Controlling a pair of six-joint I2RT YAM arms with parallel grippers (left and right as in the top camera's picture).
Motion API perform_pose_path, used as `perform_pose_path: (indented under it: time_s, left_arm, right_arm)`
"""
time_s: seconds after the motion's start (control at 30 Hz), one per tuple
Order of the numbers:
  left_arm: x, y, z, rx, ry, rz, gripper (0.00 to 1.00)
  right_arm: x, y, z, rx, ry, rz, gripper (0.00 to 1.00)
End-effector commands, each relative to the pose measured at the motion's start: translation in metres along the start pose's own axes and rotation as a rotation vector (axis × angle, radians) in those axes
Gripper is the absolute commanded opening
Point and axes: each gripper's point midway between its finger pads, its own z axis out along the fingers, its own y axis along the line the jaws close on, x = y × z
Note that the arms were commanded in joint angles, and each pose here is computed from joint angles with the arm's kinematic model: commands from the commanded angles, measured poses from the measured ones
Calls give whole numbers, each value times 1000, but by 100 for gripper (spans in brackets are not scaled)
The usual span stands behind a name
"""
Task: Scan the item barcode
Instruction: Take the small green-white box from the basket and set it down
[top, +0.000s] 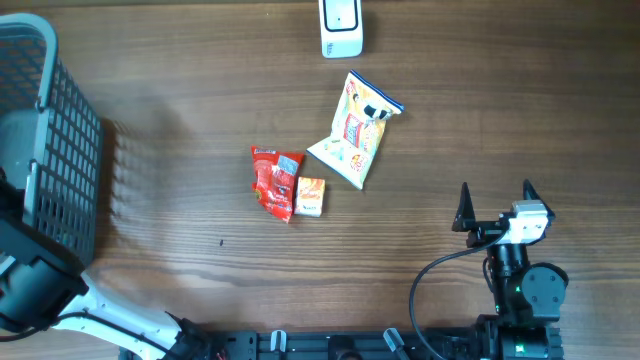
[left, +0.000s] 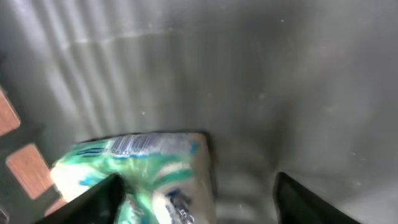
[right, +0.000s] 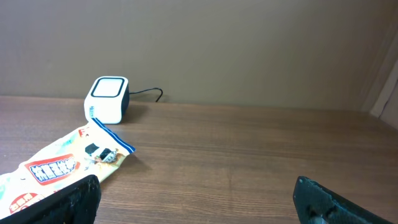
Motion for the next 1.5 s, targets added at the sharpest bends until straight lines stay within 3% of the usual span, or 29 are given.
perform_pose_path:
  time_s: [0.0, 0.1, 0.2, 0.37, 0.47, 0.67, 0.73, 0.83, 0.97, 1.17, 1.2, 1.27, 1.3, 1.47]
  left_arm:
    - [4, 4, 14, -17, 8, 0, 35]
    - [-5, -1, 5, 3, -20, -4, 4]
    - [-18, -16, -47, 99, -36, -12, 4]
    - [-23, -58, -211, 553, -136, 19, 4]
    - [14, -66, -316, 892, -198, 121, 4]
    - [93, -50, -387, 1042, -289, 287, 4]
    - [127, -62, -390, 1045, -276, 426, 4]
    - [206, -94, -366, 973, -154, 717, 4]
    - [320, -132, -264, 648, 11, 1062, 4]
    - [436, -158, -122, 464, 166, 1260, 7]
    - [450, -158, -105, 443, 179, 1282, 12]
    - [471, -159, -88, 427, 187, 1332, 88]
    - [476, -160, -87, 434, 185, 1344, 100]
    - [457, -164, -144, 517, 150, 1298, 100]
  right_arm:
    - [-2, 0, 0, 4, -9, -5, 99]
    - [-2, 0, 0, 4, -9, -5, 100]
    - [-2, 0, 0, 4, -9, -5, 99]
    - [-2, 0, 0, 4, -9, -6, 100]
    - [-2, 0, 0, 4, -9, -5, 100]
    - [-2, 0, 0, 4, -9, -5, 100]
    - [-2, 0, 0, 4, -9, -5, 100]
    - [-2, 0, 0, 4, -9, -6, 99]
    - [-2, 0, 0, 4, -9, -5, 100]
    - [-2, 0, 0, 4, -9, -6, 100]
    - [-2, 0, 0, 4, -9, -6, 100]
    - [-2, 0, 0, 4, -9, -5, 100]
    - [-2, 0, 0, 4, -9, -5, 100]
    - [-2, 0, 0, 4, -9, -5, 100]
